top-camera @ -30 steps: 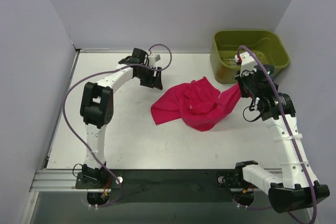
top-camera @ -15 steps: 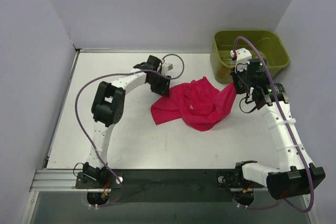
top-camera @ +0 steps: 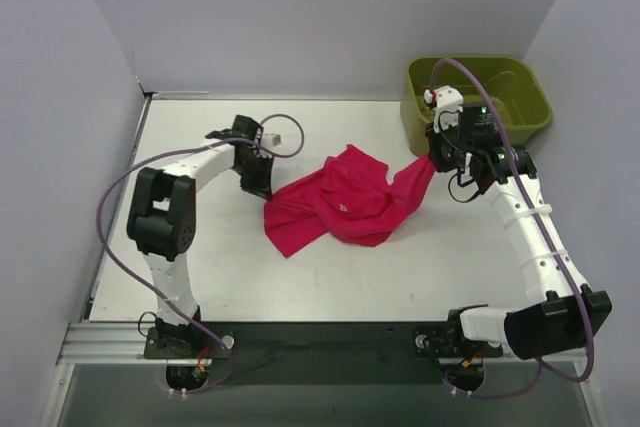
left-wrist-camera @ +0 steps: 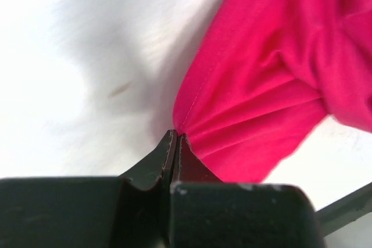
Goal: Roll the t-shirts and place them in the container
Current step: Flatten out the T-shirt at the center of the board.
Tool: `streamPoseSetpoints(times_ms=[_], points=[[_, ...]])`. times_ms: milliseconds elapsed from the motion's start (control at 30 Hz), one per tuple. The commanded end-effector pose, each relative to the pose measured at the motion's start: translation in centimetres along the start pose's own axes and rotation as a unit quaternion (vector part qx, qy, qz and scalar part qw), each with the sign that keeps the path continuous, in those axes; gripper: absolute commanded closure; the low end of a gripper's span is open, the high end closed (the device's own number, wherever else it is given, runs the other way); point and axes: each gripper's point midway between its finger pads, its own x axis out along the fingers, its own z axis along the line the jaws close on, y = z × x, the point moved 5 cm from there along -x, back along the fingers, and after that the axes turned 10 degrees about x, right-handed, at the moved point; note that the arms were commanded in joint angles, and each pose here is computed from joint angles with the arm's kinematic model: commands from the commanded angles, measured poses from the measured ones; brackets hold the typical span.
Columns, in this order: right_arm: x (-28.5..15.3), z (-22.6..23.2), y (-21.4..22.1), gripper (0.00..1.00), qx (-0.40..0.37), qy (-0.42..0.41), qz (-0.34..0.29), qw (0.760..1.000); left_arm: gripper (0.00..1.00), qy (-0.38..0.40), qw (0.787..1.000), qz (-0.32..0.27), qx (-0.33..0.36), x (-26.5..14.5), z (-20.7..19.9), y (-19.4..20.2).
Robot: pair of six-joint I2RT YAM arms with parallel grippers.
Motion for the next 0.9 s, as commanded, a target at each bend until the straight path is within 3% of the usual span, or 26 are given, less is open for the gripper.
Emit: streamPoseSetpoints(times_ms=[0, 133, 233, 433, 533, 633, 700, 867], points=[[0.5, 1.3, -3.2, 1.0, 0.0, -0.026, -0.04, 0.999, 1.0, -0.018, 0.998, -0.043, -0.048, -8.5, 1.5, 2.4], [0.7, -0.1, -4.6, 1.0, 0.027, 0.024, -0.05, 0.998, 1.0, -0.009, 0.995, -0.065, -0.068, -12.4, 1.1, 4.8], [-0.3, -1.2, -6.9, 1.0, 0.044, 0.038, -0.099, 0.993, 1.0, -0.036, 0.989, -0.137, -0.038, -16.6, 0.9, 4.3], [-3.3, -1.1, -14.7, 1.0, 0.035, 0.02, -0.227, 0.973, 1.0, -0.156, 0.937, -0.312, 0.009, -27.8, 2.7, 0.0], [-4.3, -1.5, -17.7, 1.0, 0.033, 0.032, -0.262, 0.964, 1.0, -0.211, 0.904, -0.37, 0.03, -32.8, 3.8, -1.2], [-4.9, -2.1, -18.6, 1.0, 0.017, 0.051, -0.266, 0.963, 1.0, -0.229, 0.89, -0.389, 0.067, -35.8, 2.9, -1.4], [-5.1, -2.4, -17.9, 1.0, 0.004, 0.059, -0.254, 0.965, 1.0, -0.22, 0.894, -0.38, 0.085, -35.9, 2.3, -1.0], [-4.8, -2.1, -11.2, 1.0, -0.02, 0.054, -0.172, 0.983, 1.0, -0.119, 0.944, -0.293, 0.091, -31.9, 0.2, 3.0]])
